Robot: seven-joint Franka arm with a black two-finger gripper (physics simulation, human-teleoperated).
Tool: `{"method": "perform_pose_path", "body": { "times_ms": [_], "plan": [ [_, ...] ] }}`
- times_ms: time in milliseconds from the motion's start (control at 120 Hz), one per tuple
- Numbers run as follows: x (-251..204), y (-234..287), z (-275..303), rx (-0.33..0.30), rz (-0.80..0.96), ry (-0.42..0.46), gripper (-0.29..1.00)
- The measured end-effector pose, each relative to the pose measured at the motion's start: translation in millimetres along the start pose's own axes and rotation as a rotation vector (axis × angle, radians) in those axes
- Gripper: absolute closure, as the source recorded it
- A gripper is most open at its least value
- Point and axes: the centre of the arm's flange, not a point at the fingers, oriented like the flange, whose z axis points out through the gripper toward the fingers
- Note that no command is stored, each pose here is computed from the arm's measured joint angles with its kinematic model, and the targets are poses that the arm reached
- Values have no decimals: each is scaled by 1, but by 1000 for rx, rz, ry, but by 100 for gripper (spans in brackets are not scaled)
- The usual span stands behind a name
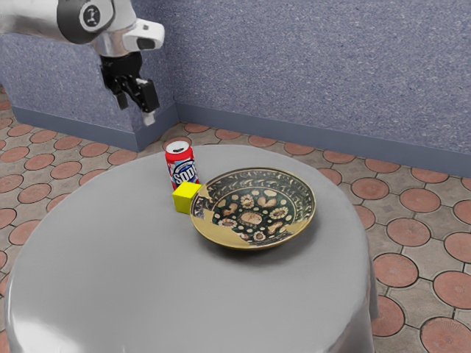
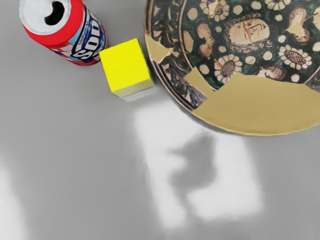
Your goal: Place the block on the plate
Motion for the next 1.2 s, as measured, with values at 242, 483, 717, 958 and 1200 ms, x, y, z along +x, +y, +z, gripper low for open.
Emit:
{"method": "perform_pose_path", "body": {
  "times_ms": [242,483,717,958,1200],
  "plan": [
    [4,-18,39,-12,27,-18,0],
    [37,-54,120,-40,244,-47,0],
    [62,-79,183,-60,468,-71,0],
    [72,-78,239,-108,645,-77,0],
    [78,-80,258,-133,778,-43,0]
  ]
}}
